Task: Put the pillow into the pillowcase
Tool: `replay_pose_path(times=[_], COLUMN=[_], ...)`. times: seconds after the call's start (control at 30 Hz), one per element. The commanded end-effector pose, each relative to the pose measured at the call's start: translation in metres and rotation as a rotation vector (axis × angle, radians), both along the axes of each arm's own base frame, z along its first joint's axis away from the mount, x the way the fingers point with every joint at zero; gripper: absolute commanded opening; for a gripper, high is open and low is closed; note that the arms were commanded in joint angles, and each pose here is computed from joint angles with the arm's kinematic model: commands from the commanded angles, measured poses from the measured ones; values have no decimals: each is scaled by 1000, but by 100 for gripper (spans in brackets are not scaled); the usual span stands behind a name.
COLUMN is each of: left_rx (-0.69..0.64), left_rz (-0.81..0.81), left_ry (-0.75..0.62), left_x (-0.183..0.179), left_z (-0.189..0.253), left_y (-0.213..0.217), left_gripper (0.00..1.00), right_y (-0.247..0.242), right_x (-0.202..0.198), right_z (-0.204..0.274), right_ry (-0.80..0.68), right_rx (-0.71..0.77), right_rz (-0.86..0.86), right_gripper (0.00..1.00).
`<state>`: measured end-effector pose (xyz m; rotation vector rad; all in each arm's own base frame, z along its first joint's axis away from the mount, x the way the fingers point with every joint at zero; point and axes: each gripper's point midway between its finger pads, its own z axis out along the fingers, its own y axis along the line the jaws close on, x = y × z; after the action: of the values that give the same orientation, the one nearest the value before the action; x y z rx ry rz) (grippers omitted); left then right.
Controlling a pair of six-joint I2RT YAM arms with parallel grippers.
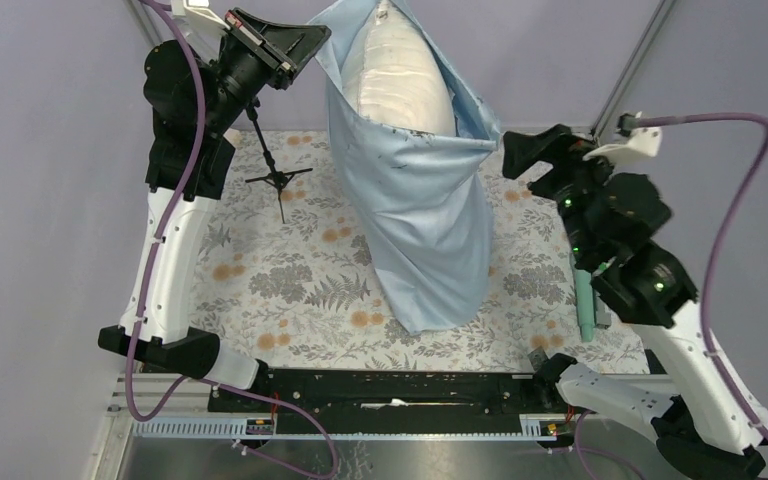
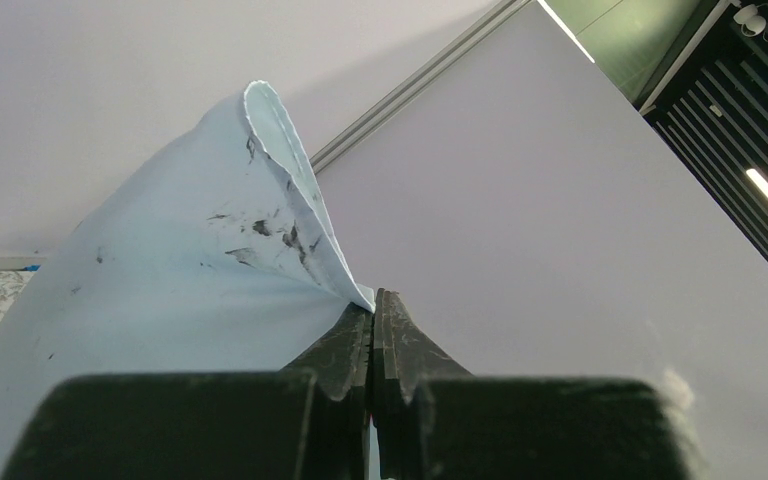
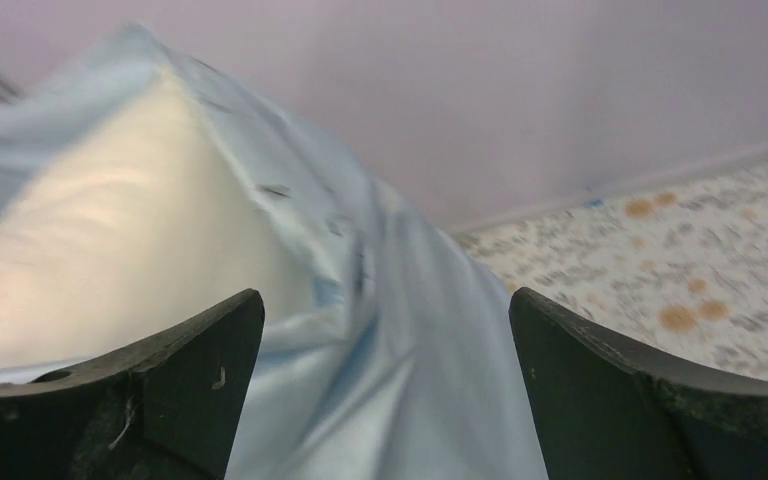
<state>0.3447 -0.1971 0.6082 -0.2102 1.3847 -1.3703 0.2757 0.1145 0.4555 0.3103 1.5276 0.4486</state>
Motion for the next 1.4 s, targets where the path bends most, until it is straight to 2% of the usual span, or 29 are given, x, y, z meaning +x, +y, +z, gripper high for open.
replay_pose_path(times=[0.0, 0.27, 0.47, 0.57, 0.6, 0.63, 0.67, 0.7, 0.73, 0.77, 1.07, 1.27, 1.37], left_rx=[-57, -60, -58, -59, -59, -59, -58, -57, -56, -55, -27, 20, 43], left_rz=[-14, -22, -26, -28, -30, -30, -31, -30, -29, -30, 15, 72, 59], left_ry=[-173, -178, -175, -176, -173, -176, -177, -179, -179, -179, -181, -139, -65], left_x=[-37, -39, -41, -41, -41, -41, -41, -41, -41, -41, -37, -23, -9], left_z=[51, 53, 51, 51, 50, 51, 51, 52, 51, 52, 46, 20, -14], left_y=[10, 9, 9, 9, 8, 9, 8, 8, 8, 8, 16, 24, 17], left_gripper=[0, 0, 0, 0, 0, 0, 0, 0, 0, 0, 0, 0, 0], right_y=[21, 58, 65, 79, 84, 87, 89, 89, 89, 89, 71, 69, 63], right_x=[-13, 13, 36, 41, 42, 42, 41, 40, 38, 35, -27, -45, -56], right_z=[27, -7, -20, -19, -15, -9, 2, 14, 30, 49, 234, 282, 302], right_ry=[17, 187, 217, 212, 202, 185, 160, 140, 109, 73, -364, -551, -640], right_rx=[16, -62, -89, -45, -23, -2, 21, 38, 56, 72, 202, 247, 296], right_rz=[149, 214, 164, 206, 221, 235, 245, 250, 258, 274, 427, 472, 478], right_gripper=[100, 100, 100, 100, 97, 84, 58, 26, 4, 0, 0, 0, 0])
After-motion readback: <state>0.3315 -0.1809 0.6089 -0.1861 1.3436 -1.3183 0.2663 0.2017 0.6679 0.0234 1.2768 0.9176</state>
